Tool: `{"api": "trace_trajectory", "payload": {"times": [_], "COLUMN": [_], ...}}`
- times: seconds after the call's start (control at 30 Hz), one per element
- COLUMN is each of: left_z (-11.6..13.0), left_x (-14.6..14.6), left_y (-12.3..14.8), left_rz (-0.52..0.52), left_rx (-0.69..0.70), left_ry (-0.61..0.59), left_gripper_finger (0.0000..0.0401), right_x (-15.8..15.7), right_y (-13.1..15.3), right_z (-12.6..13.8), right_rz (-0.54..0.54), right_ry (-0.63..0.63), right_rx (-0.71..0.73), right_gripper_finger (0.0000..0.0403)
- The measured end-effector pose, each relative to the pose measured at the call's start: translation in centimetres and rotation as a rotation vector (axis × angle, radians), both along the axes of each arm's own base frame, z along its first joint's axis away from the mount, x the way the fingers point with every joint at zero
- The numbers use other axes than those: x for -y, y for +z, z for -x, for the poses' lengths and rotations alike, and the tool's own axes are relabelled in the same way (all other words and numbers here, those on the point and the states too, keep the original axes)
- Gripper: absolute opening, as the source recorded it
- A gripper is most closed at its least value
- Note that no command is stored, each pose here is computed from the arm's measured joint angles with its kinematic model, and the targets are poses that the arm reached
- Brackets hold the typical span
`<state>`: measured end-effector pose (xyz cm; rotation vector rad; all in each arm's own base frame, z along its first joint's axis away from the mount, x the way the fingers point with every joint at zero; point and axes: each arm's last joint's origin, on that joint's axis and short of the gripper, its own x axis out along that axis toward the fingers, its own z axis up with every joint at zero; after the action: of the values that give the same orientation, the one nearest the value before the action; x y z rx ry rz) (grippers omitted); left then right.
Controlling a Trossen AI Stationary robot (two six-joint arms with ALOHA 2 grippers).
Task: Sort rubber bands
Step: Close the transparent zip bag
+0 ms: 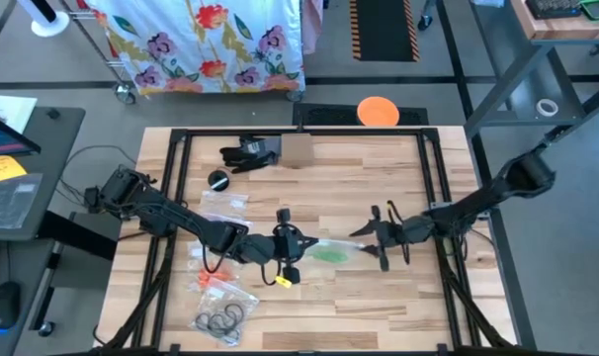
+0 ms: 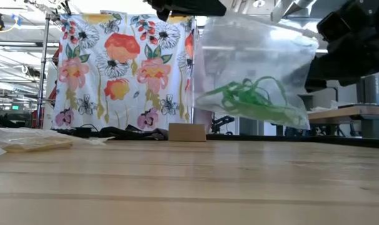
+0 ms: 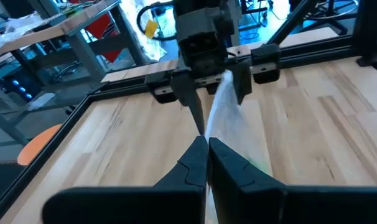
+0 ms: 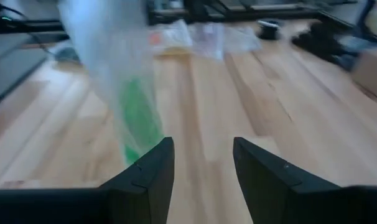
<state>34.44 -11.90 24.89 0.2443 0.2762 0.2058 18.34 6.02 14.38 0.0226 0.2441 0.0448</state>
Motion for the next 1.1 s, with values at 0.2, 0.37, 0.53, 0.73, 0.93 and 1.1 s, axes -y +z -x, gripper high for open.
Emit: {"api": "trace_trajectory", "payload": {"times": [0.2,0.37,0.53,0.73,0.93,1.1], "left_z": [0.0,0.3,0.4,0.4,0.4,0.4], "left_x": [-0.3,-0.3,-0.4,-0.4,-0.4,-0.4], "left_y": [0.0,0.0,0.1,0.1,0.1,0.1], "left_rz": [-0.009,0.012,0.038,0.069,0.065,0.068], "left_rx": [-0.019,-0.036,-0.038,-0.033,-0.029,-0.028], "left_ry": [0.004,-0.005,0.008,0.021,0.020,0.020], "left_gripper_finger": [0.0000,0.0000,0.0000,0.0000,0.0000,0.0000], "right_x": [0.6,1.4,-0.1,-1.0,-1.0,-0.8], "right_y": [-1.5,-2.1,-1.0,-0.2,0.3,0.9], "right_z": [-0.8,-0.4,-0.8,-1.0,-1.3,-1.6], "right_rz": [0.027,-0.092,-0.125,-0.018,-0.005,0.032], "right_ry": [0.014,-0.084,0.117,0.149,0.117,0.065], "right_rx": [-0.273,-0.456,-0.354,-0.234,-0.171,-0.094], "right_gripper_finger": [0.0162,0.0162,0.0162,0.0162,0.0162,0.0160]}}
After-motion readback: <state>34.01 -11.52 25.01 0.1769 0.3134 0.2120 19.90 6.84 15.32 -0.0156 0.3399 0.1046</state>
